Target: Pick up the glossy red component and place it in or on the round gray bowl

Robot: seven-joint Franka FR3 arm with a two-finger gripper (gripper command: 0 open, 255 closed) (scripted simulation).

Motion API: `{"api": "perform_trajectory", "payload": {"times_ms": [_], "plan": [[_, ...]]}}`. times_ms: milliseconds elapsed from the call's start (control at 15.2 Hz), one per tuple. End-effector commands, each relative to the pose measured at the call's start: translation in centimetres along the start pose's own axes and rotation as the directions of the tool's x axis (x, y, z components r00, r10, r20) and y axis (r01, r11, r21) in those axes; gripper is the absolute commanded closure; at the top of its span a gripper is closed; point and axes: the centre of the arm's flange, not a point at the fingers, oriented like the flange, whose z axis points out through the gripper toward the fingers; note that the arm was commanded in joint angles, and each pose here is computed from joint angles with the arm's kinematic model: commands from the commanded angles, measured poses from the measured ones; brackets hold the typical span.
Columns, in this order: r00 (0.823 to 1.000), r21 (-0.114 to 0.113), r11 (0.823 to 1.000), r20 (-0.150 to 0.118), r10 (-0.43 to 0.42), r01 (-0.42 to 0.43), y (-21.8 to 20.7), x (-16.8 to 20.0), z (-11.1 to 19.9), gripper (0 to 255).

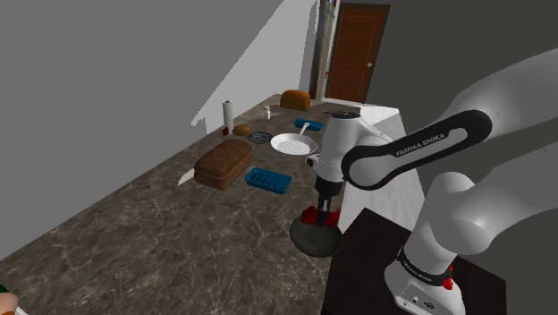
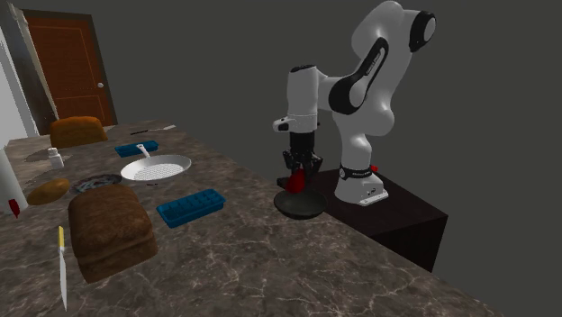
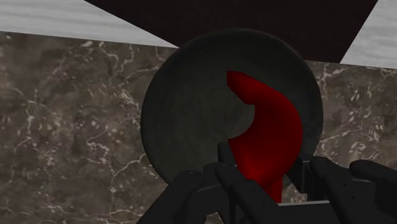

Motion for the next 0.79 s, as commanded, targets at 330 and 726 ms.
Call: {"api": "perform_trajectory", "payload": {"times_ms": [330, 726], "plan": [[1.0, 0.0, 1.0, -0.001, 0.0, 0.0, 0.3, -0.2, 3.7, 255], [1.0, 0.0, 1.0, -0.001, 0.0, 0.0, 0.4, -0.3, 5.3, 255]]}}
